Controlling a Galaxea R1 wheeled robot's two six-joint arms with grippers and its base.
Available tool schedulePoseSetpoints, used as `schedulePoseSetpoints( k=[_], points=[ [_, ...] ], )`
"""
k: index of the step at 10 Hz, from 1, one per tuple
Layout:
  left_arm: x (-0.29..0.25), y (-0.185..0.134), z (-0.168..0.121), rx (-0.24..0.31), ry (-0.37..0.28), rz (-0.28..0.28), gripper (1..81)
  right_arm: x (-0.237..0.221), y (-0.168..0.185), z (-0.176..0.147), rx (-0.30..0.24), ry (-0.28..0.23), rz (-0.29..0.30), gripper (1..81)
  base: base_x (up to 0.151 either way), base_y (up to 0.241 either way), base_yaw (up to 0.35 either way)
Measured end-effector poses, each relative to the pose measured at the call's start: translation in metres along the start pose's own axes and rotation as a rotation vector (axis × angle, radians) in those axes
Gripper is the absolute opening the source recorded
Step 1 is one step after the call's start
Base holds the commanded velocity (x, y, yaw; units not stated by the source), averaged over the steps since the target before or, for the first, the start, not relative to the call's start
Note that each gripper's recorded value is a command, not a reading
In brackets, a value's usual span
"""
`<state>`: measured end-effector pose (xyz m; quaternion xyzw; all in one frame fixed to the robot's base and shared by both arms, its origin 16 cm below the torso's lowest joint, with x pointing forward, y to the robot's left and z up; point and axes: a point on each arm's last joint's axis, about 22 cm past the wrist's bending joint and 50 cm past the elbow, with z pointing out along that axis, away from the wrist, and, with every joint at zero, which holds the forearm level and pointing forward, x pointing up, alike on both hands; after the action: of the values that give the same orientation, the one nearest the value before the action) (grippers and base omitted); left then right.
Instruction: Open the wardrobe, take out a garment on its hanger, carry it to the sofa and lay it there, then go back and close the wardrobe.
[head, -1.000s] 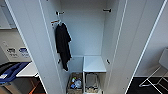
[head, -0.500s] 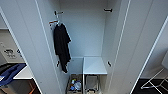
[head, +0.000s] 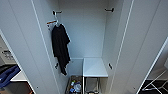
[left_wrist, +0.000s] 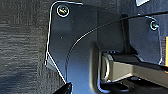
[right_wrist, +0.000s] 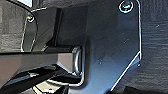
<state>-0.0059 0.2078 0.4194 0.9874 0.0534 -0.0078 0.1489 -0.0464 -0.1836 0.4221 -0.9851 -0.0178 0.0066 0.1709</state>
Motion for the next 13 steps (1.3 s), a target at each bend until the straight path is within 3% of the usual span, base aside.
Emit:
schedulePoseSetpoints(
  k=[7,10,13],
  points=[
    [-0.001,-0.002,0.000,0.002,-0.003,-0.001,81.1,-0.001,0.003,-0.001,-0.002,-0.001,0.001,81.1,0.023,0.000,0.000],
    [0.002,-0.022,-0.010,0.006,-0.001,-0.001,81.1,0.007,0.020,-0.009,-0.001,0.009,0.000,81.1,0.000,0.000,0.000],
    [0.018,-0.031,-0.033,-0.066,0.028,0.000,81.1,0.033,0.027,-0.028,0.063,0.036,-0.005,81.1,0.000,0.000,0.000]
  ],
)
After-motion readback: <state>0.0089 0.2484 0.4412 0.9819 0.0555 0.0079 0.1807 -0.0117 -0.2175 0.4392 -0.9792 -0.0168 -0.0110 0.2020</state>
